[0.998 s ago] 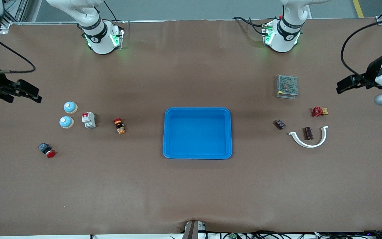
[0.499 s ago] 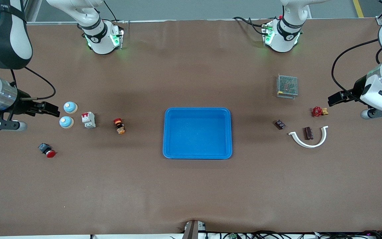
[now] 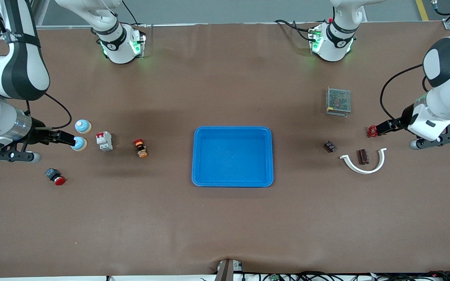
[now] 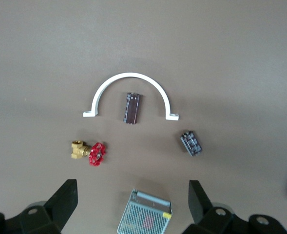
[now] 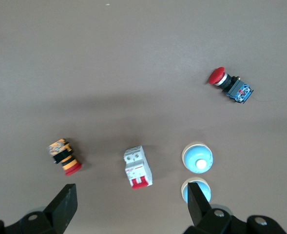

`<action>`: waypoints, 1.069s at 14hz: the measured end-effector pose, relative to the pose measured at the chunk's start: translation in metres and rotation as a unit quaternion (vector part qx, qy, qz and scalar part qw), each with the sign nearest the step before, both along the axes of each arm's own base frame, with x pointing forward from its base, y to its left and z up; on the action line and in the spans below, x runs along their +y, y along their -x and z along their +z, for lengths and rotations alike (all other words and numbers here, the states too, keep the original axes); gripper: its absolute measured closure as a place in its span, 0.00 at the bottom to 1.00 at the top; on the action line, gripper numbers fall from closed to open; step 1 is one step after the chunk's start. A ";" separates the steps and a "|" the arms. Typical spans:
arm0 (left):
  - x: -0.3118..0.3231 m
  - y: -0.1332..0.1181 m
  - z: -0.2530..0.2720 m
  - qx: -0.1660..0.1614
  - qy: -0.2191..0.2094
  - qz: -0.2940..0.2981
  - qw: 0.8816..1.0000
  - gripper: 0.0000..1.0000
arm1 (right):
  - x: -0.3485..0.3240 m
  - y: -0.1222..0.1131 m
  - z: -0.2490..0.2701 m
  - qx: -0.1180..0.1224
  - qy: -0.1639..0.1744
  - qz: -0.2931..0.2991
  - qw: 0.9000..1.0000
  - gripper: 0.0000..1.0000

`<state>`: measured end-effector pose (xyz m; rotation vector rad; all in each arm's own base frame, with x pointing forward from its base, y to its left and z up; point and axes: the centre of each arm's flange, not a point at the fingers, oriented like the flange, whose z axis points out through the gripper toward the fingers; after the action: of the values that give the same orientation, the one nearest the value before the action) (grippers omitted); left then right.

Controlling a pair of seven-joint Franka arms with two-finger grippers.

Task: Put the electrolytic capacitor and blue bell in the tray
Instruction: 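Close the right gripper on the bell while the left gripper grasps the capacitor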

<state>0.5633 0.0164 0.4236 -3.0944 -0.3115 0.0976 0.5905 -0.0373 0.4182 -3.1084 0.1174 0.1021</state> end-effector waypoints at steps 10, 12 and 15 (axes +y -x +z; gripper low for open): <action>0.029 -0.027 -0.105 0.001 0.018 0.023 1.000 0.00 | -0.017 0.058 -0.116 -0.013 0.003 0.011 1.000 0.00; 0.029 -0.029 -0.124 0.003 0.021 0.023 1.000 0.00 | -0.037 0.070 -0.128 -0.024 0.004 0.022 0.999 0.00; 0.036 -0.030 -0.154 0.011 0.026 0.029 0.999 0.00 | -0.074 0.084 -0.139 -0.041 0.009 0.032 0.999 0.00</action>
<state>0.5936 0.0522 0.2699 -3.1339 -0.4049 0.1441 0.5063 -0.1115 0.2794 -3.1287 0.0163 -0.0267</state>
